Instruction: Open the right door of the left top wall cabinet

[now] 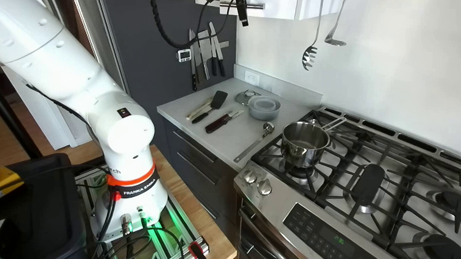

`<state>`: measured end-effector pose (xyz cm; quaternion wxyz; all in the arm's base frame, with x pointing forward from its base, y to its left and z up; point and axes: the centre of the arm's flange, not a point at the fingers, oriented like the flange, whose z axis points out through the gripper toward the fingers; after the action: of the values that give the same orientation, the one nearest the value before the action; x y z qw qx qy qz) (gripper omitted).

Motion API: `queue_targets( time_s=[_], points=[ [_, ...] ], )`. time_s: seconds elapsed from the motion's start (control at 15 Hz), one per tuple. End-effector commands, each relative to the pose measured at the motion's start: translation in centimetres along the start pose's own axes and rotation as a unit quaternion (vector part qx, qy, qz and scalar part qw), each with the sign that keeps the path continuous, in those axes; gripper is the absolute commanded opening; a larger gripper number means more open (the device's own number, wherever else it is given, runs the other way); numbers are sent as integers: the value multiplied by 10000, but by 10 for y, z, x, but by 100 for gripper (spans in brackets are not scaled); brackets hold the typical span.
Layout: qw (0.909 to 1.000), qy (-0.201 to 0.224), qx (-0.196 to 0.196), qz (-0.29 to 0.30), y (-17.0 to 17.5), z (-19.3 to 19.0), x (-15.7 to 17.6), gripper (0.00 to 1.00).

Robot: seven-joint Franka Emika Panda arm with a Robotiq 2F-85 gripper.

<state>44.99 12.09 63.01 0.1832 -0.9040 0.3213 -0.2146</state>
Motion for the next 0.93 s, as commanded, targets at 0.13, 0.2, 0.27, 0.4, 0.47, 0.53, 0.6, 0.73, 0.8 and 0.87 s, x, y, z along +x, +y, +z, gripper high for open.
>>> queue_targets(
  time_s=[0.13,0.2,0.27,0.4,0.47,0.53,0.6,0.73,0.8,0.87],
  points=[
    [9956,-436,-710,-437,70,-4,-2,100],
    [9953,-433,-739,-450,73,-8,0,100],
    [9991,-168,-225,-323,24,-19,4,100],
    [9987,-219,-314,-343,35,-26,6,100],
    [9987,-212,-324,-342,40,-28,7,100],
    [9987,-205,-332,-332,43,-29,6,100],
    [9987,-201,-337,-325,44,-29,6,100],
    [9983,-127,-424,-377,49,-29,11,100],
    [9981,-140,-452,-402,56,-28,17,100],
    [9980,-129,-430,-450,61,-30,22,100]
  ],
)
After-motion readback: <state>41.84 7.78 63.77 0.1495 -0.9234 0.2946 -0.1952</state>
